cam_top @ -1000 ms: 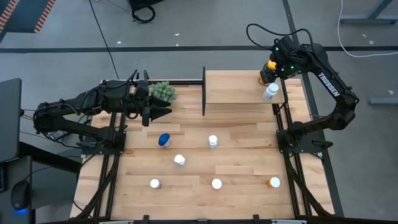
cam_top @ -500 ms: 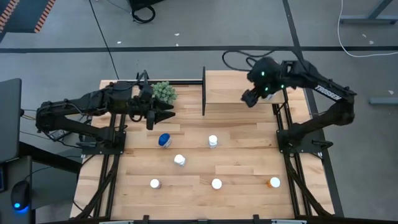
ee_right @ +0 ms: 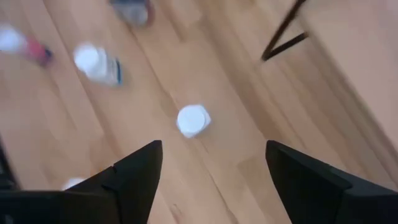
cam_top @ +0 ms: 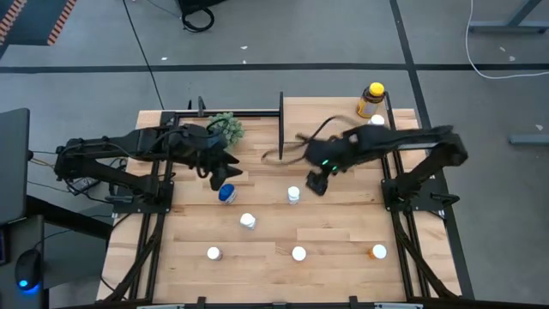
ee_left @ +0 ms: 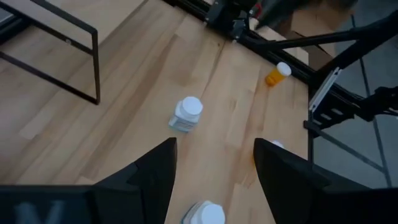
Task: Pick and place medicine bottles onto shelf by color
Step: Put the top white and blue medicine bottle on the shelf
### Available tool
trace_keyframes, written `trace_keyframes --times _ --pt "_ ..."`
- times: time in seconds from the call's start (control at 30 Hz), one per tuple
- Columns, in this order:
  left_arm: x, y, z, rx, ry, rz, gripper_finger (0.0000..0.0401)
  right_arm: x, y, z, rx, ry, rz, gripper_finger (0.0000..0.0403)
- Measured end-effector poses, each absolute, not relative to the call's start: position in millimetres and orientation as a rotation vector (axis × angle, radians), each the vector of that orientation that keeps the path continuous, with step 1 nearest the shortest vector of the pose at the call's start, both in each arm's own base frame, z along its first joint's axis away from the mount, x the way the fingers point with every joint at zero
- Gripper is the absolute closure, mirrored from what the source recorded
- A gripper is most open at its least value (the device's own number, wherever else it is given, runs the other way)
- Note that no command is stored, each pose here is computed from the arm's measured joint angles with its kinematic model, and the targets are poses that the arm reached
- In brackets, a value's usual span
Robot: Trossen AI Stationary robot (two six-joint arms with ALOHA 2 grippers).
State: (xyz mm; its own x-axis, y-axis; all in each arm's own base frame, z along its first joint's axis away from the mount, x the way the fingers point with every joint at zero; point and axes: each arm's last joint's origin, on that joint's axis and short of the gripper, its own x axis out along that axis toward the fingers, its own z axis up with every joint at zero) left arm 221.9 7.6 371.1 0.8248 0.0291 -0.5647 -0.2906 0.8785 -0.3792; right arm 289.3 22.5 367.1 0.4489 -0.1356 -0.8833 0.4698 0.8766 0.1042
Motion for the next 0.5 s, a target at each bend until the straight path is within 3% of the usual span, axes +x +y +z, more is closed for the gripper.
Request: trace_keyframes --times 0.3,0.5 --pt "209.1 7.2 378.8 -0.505 0.550 0.180 0.0182 345.0 29.5 295.5 0.196 1.303 -0.287 0.0060" --pt "194.2 6.7 386.2 -0.536 0.518 0.181 0.0183 362.0 25.3 277.7 0.213 1.299 -0.287 0.0054"
